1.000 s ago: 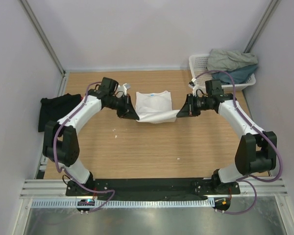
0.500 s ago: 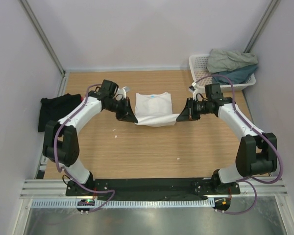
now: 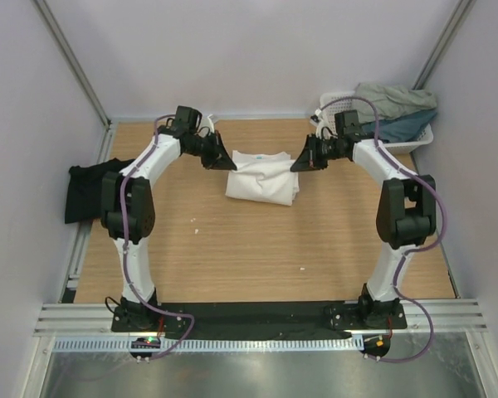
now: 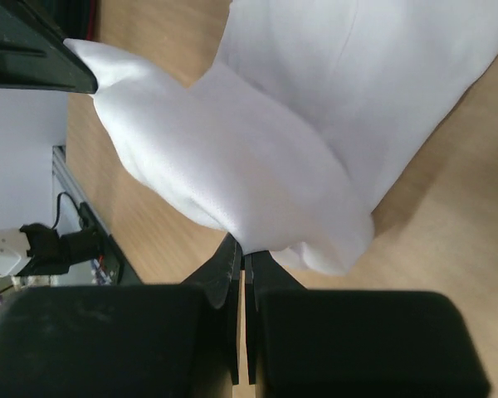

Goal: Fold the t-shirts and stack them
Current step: Fold the tshirt

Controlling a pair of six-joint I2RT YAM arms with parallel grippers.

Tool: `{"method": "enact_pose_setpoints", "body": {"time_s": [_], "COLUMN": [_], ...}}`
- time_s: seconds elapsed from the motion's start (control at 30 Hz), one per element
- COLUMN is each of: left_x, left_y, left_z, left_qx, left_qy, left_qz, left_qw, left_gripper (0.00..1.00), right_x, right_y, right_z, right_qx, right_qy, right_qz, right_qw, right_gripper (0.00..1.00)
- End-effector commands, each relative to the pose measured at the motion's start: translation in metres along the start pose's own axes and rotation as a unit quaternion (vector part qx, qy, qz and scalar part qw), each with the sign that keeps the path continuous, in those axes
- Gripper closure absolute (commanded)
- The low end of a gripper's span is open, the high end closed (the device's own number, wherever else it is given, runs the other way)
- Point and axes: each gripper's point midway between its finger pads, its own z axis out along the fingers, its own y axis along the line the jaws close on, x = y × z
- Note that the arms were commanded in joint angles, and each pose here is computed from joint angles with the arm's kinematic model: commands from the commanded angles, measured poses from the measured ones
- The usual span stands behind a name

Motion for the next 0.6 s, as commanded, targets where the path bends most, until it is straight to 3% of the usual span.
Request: {"method": "enact_pose_setpoints", "body": {"time_s": [0.0, 0.13, 0.2, 0.23, 0.27, 0.33, 0.37, 0.4, 0.43, 0.5, 0.57], "left_x": [-0.047, -0.112, -0.14, -0.148, -0.171, -0.194, -0.207, -0.216, -0.223, -0.229, -0.224], "left_y": [0.012, 0.035, 0.022, 0.041, 0.025, 0.04, 0.031, 0.027, 0.017, 0.008, -0.007], "left_z": [0.016, 0.048, 0.041, 0.057, 0.048, 0.053, 0.047, 0.043, 0.033, 0.019, 0.001], "left_qx": [0.022, 0.015, 0.011, -0.004, -0.002, -0.041, -0.045, -0.053, -0.055, -0.068, -0.072], "left_qy": [-0.033, -0.082, -0.122, -0.124, -0.157, -0.194, -0.218, -0.236, -0.251, -0.268, -0.271], "left_qz": [-0.006, 0.04, 0.079, 0.08, 0.113, 0.151, 0.17, 0.194, 0.211, 0.219, 0.231], "left_qw": [0.999, 0.996, 0.989, 0.989, 0.981, 0.968, 0.96, 0.951, 0.943, 0.936, 0.932], "left_gripper": [1.0, 1.0, 0.95, 0.89, 0.7, 0.54, 0.31, 0.24, 0.21, 0.11, 0.09], "right_x": [-0.048, -0.092, -0.1, -0.1, -0.108, -0.12, -0.131, -0.141, -0.151, -0.17, -0.181], "right_y": [-0.017, -0.04, -0.052, -0.063, -0.065, -0.081, -0.082, -0.089, -0.085, -0.069, -0.043], "right_z": [0.022, 0.05, 0.061, 0.071, 0.073, 0.074, 0.072, 0.067, 0.06, 0.039, 0.014], "right_qx": [-0.001, 0.006, 0.012, 0.015, 0.021, 0.057, 0.071, 0.102, 0.112, 0.126, 0.127], "right_qy": [-0.03, -0.051, -0.052, -0.047, -0.054, -0.071, -0.083, -0.099, -0.11, -0.14, -0.172], "right_qz": [-0.041, -0.067, -0.07, -0.071, -0.079, -0.09, -0.101, -0.108, -0.125, -0.152, -0.177], "right_qw": [0.999, 0.996, 0.996, 0.996, 0.995, 0.992, 0.989, 0.984, 0.98, 0.97, 0.961], "right_gripper": [0.98, 0.99, 0.99, 0.99, 0.98, 0.95, 0.79, 0.69, 0.61, 0.58, 0.46]}}
